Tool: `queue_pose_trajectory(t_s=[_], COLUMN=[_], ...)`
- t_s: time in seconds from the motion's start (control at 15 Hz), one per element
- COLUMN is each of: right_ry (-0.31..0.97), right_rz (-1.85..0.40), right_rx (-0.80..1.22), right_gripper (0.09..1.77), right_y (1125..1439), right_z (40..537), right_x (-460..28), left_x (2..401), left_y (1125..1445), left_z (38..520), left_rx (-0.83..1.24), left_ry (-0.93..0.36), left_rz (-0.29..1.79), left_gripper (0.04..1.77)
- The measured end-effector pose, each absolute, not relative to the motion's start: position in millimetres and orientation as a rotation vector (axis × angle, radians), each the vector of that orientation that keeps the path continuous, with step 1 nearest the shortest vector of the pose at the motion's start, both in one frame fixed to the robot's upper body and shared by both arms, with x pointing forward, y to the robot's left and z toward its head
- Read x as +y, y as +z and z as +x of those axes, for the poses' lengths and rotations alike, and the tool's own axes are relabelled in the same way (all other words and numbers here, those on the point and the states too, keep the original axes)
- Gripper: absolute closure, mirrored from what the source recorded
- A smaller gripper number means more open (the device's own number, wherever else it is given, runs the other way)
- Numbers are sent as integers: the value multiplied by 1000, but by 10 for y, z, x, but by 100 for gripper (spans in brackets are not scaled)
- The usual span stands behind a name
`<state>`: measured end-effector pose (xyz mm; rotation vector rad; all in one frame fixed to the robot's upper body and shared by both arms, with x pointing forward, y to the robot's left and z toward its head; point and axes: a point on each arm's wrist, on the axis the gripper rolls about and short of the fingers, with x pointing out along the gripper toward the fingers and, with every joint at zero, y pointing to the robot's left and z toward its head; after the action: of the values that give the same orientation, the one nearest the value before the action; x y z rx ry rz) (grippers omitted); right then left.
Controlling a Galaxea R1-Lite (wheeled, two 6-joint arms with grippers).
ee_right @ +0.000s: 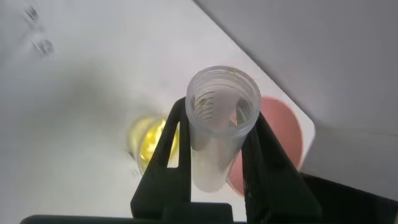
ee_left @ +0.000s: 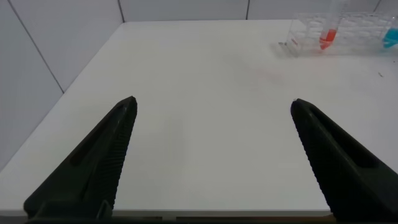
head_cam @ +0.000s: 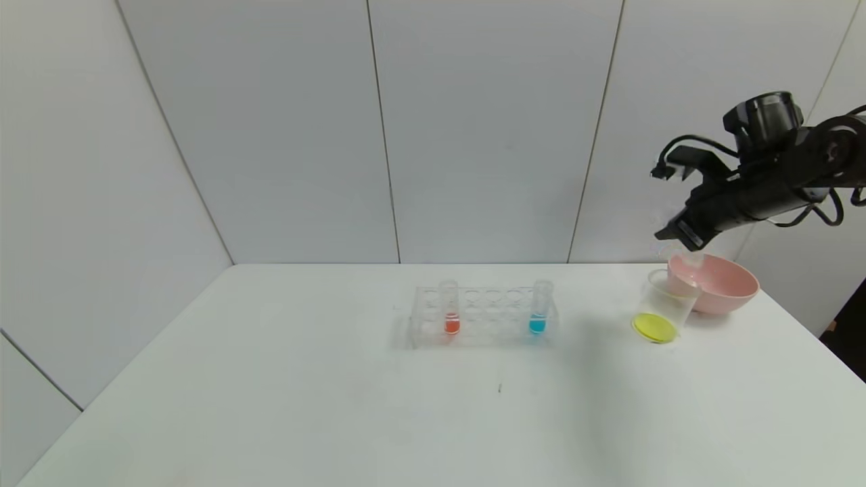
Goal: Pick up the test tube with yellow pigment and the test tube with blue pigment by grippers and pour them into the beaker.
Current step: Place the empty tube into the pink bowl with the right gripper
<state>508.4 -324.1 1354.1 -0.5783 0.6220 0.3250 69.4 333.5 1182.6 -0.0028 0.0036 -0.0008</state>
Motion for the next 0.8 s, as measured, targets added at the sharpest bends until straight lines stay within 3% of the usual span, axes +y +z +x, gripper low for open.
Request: queue_pose_trajectory(t_s=[0.4,0.8], right_ry=[276,183], right_rz=[-215,-98], right_rx=[412,182], right_gripper=[133,133], right_y=[13808,13566], right_z=[4977,4811], right_x=[-3232,-3471], left_x=[3335,3335], left_y=[11826,11826], left_z=[694,694], left_rx=[4,4], left_ry=[0,0], left_rz=[-3,-3], left_gripper=[5,5])
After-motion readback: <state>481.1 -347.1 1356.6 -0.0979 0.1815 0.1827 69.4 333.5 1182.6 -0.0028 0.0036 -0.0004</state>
